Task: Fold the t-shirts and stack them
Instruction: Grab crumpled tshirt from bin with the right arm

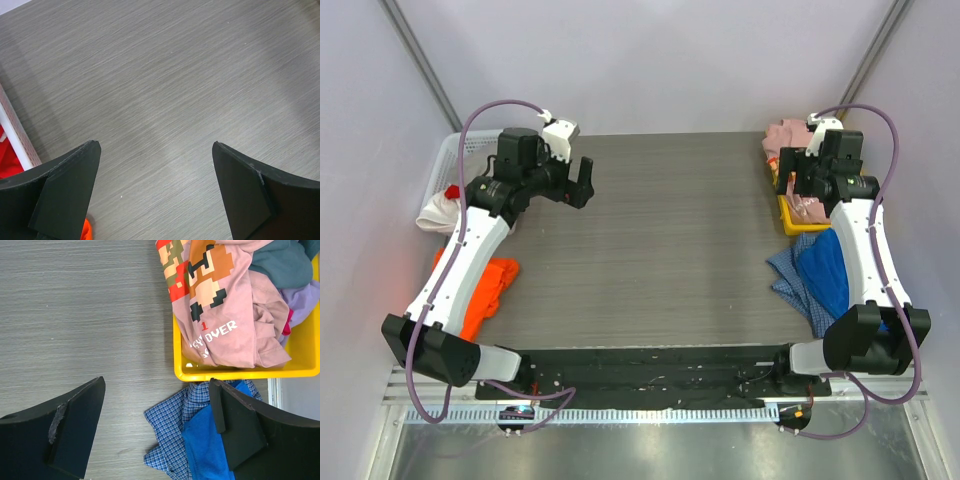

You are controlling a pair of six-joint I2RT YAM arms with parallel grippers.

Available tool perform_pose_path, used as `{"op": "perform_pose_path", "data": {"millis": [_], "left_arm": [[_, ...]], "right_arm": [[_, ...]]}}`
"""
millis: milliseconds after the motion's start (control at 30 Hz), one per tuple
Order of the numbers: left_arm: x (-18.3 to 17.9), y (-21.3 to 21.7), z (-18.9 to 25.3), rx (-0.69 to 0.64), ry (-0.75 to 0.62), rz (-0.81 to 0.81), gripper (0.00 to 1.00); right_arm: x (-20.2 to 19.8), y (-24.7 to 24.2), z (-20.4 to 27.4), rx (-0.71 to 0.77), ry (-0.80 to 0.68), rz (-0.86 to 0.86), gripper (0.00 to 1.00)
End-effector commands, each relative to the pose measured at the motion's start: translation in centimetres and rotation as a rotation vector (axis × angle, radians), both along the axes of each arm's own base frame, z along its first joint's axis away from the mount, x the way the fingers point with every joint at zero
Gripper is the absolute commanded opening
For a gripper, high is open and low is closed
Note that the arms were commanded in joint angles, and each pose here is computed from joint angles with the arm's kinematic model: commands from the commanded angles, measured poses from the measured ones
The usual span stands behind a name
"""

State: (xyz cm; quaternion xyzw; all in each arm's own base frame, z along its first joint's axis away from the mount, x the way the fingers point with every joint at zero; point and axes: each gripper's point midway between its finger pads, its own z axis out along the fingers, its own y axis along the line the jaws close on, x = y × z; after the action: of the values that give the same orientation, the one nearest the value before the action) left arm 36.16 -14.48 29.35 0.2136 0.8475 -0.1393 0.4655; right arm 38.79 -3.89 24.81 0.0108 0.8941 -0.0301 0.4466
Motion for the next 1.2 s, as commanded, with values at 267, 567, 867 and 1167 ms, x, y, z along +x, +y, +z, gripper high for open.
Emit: {"op": "perform_pose_path", "data": {"millis": [267, 567, 867, 1167], "left_arm": [[0.5, -0.1, 1.1, 0.006, -0.054, -0.014, 0.99], [0.7, 0.3, 0.6, 0.024, -0.055, 0.003, 0.99], [1.7, 0.8, -1.7, 0.082, -0.031, 0.010, 0.99], [3.1, 1.6, -4.2, 0.172, -0.022, 0.019, 0.99]], "right_arm": [[1.2, -1.1, 2.4, -0.038, -0.078, -0.059, 0.93], [3.0, -3.2, 1.9, -0.109, -0.069, -0.136, 0.91], [8.6, -4.7, -1.7, -0.169, 0.024, -0.139, 0.70], [13.3, -5.3, -6.0, -0.176, 0.118, -0.128, 0.57]]}}
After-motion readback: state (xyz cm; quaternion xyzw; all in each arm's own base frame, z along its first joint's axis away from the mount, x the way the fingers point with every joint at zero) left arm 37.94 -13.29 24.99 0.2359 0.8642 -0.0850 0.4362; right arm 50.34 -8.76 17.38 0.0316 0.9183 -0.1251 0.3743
